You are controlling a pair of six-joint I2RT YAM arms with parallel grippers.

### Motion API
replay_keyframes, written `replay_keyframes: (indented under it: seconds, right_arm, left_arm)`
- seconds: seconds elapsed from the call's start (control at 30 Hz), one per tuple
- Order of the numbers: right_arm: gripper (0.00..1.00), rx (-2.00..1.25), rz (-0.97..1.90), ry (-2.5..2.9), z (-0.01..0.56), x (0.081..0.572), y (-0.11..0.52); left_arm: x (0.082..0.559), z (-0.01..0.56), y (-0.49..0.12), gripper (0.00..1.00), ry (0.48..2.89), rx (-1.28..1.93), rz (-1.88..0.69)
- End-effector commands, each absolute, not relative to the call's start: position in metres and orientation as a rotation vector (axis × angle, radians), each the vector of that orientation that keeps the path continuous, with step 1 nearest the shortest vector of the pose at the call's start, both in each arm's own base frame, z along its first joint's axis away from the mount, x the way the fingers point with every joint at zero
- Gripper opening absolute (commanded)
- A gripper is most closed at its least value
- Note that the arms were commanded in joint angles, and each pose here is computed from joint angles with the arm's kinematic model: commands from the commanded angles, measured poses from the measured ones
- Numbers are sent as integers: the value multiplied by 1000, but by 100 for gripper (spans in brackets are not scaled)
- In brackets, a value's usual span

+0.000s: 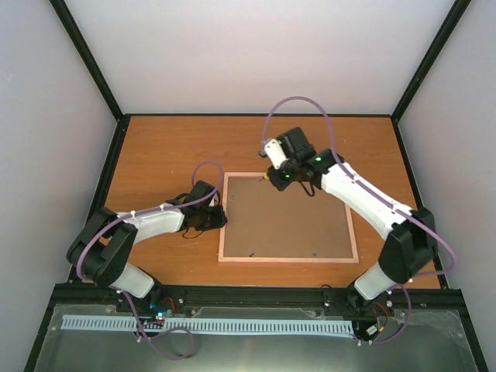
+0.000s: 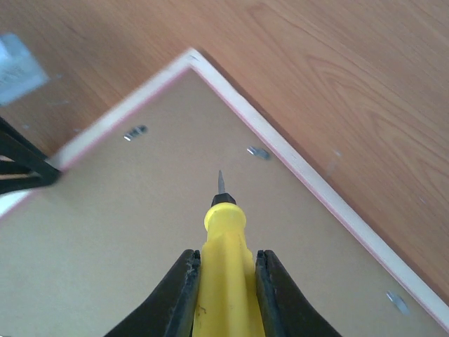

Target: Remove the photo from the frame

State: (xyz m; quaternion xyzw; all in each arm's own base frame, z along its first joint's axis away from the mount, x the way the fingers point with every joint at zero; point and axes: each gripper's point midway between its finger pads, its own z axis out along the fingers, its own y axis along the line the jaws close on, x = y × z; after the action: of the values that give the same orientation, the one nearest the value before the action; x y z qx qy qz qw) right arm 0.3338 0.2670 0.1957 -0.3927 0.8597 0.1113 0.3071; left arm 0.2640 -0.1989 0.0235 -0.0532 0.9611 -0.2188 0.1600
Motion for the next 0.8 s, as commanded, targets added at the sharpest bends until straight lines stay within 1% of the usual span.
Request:
replay_keyframes:
  seconds: [0.0, 0.13, 0.2, 0.33, 0.4, 0.43, 0.53, 0.63, 0.77]
  right_arm:
    - [3, -958, 229, 2265, 205, 336, 221]
    - [3, -887, 242, 2271, 210, 331, 183]
    - [3, -880, 234, 2260, 213, 325, 170]
    - [3, -846, 200, 2236, 218, 314, 146]
    - [3, -836, 203, 2228, 222, 308, 139]
    - [3, -831, 209, 2229, 223, 306, 136]
    - [3, -828, 226, 2221, 226, 299, 131]
    - [3, -853, 241, 2221, 225, 292, 130]
    - [3, -920, 293, 2222, 228, 282, 135]
  left_arm:
    - [274, 32, -195, 4, 2737, -148, -556]
    - [285, 47, -200, 11, 2702, -94, -553]
    - [291, 55, -203, 16, 2683, -47, -550]
    - [306, 86, -216, 35, 2585, 112, -581]
    - [313, 109, -224, 51, 2503, 210, -611]
    - [318, 121, -227, 55, 2457, 255, -615]
    - [327, 156, -242, 59, 2328, 377, -664]
    - [330, 188, -259, 60, 2219, 513, -720]
    - [312, 228, -286, 60, 2013, 762, -789]
